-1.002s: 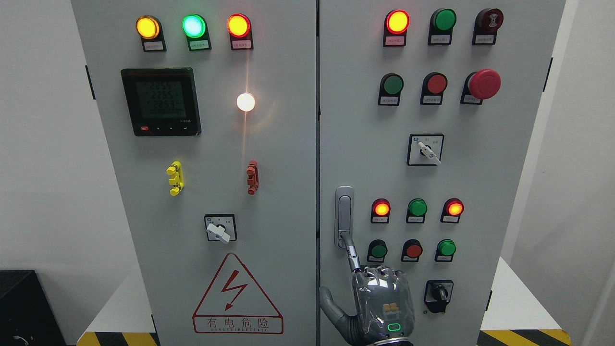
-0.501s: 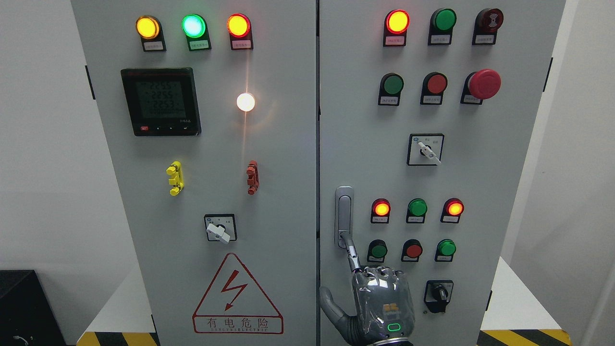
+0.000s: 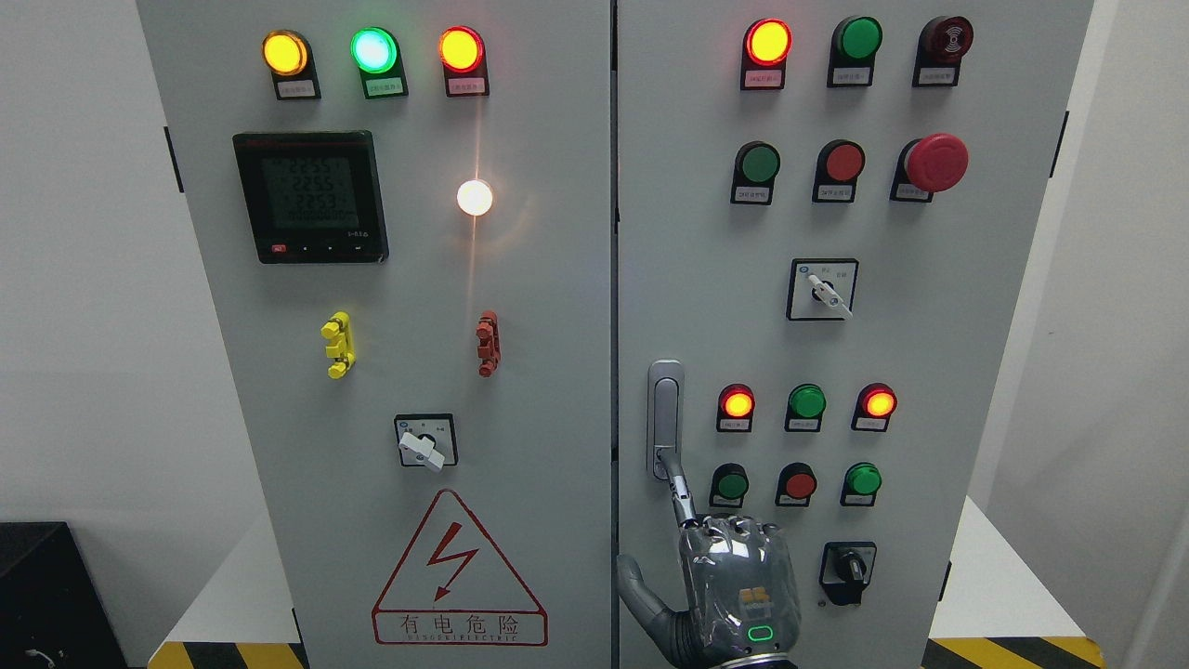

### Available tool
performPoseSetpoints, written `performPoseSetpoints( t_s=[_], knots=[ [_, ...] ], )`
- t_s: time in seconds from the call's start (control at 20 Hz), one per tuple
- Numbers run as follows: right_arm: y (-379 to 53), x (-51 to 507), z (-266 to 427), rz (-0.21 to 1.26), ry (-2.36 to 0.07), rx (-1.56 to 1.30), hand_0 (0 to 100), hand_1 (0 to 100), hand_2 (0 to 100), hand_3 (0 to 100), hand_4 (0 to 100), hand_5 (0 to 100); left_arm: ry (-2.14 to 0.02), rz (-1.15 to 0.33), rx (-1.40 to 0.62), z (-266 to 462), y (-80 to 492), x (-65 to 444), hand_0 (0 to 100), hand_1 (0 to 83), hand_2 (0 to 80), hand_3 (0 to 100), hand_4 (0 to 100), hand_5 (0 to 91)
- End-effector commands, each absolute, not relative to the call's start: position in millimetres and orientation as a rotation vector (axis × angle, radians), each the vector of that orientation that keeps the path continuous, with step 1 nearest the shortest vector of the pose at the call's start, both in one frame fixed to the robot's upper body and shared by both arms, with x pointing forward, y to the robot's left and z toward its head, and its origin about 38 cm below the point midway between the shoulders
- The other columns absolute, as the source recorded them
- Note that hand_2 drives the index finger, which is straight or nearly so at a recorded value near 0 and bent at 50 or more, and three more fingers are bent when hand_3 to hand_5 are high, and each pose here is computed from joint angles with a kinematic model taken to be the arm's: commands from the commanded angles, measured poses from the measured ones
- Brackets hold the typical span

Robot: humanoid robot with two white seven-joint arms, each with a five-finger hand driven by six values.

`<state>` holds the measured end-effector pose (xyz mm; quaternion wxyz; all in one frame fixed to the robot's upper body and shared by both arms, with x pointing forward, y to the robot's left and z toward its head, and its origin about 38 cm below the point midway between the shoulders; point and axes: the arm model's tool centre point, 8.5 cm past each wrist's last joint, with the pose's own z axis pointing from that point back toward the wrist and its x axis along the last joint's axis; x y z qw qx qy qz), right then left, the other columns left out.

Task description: Release door handle

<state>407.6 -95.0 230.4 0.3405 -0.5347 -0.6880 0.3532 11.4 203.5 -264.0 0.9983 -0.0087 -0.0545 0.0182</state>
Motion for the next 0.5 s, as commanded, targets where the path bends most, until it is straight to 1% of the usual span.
performPoseSetpoints(
  t_s=[0.0, 0.45],
  knots=[
    [-91.3, 411.5, 217.4, 0.957, -1.764, -1.369, 34, 24, 5, 100, 100, 100, -0.106, 0.033, -0.013, -263.3, 204.8, 18.1, 12, 55.6, 0.0, 0, 0, 0.0],
    [-94.9, 413.3, 212.7, 0.959, -1.744, -1.368, 34, 24, 5, 100, 100, 100, -0.106, 0.035, -0.013, -263.3, 204.8, 18.1, 12, 55.6, 0.0, 0, 0, 0.0]
  ],
)
